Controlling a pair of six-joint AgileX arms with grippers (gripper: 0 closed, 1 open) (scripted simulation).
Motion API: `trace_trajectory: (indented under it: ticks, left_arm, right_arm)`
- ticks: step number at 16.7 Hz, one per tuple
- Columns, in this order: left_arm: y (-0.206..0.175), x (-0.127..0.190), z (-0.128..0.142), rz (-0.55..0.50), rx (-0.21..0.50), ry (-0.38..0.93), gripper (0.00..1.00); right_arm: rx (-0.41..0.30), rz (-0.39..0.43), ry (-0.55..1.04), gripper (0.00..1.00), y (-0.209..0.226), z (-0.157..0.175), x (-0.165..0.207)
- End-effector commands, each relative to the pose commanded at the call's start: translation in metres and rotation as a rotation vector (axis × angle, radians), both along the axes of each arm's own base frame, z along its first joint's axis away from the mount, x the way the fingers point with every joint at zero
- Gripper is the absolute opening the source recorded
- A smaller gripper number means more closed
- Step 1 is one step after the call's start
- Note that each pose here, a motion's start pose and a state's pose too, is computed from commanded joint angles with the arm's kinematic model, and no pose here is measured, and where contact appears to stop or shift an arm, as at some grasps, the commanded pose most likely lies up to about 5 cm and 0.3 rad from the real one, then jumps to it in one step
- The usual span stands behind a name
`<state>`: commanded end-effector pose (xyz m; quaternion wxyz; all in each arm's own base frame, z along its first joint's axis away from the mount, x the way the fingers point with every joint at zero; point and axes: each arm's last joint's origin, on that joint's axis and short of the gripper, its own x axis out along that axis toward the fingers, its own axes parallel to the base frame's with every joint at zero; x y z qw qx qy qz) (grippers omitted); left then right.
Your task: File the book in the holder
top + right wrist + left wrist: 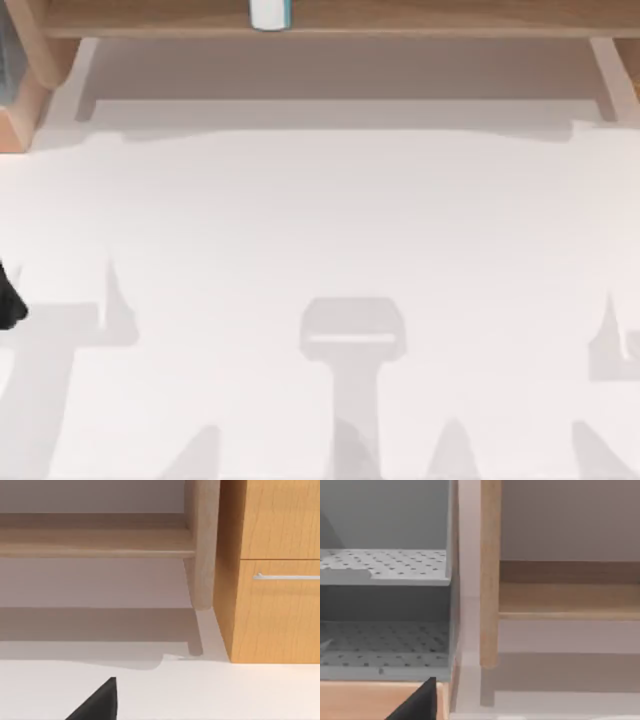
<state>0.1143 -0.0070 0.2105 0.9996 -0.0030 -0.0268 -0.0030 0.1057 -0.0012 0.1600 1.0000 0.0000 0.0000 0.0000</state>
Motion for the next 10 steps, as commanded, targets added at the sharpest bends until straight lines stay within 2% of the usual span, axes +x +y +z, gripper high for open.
trace_trajectory:
  ticks: [3,6,8,10]
  left_arm:
    - [-0.009,0.024,0.042,-0.004,-0.008,-0.014,1.00]
    - [-0.027,0.072,0.076,-0.007,-0.012,0.001,1.00]
    - [-0.047,0.113,0.087,-0.008,-0.011,0.021,1.00]
    - [-0.073,0.157,0.086,-0.009,-0.007,0.041,1.00]
  right_arm:
    - [0.000,0.000,0.000,1.00,0.000,0.000,0.000]
    - [0.000,0.000,0.000,1.00,0.000,0.000,0.000]
    - [0.000,0.000,0.000,1.00,0.000,0.000,0.000]
    - [0.000,0.000,0.000,1.00,0.000,0.000,0.000]
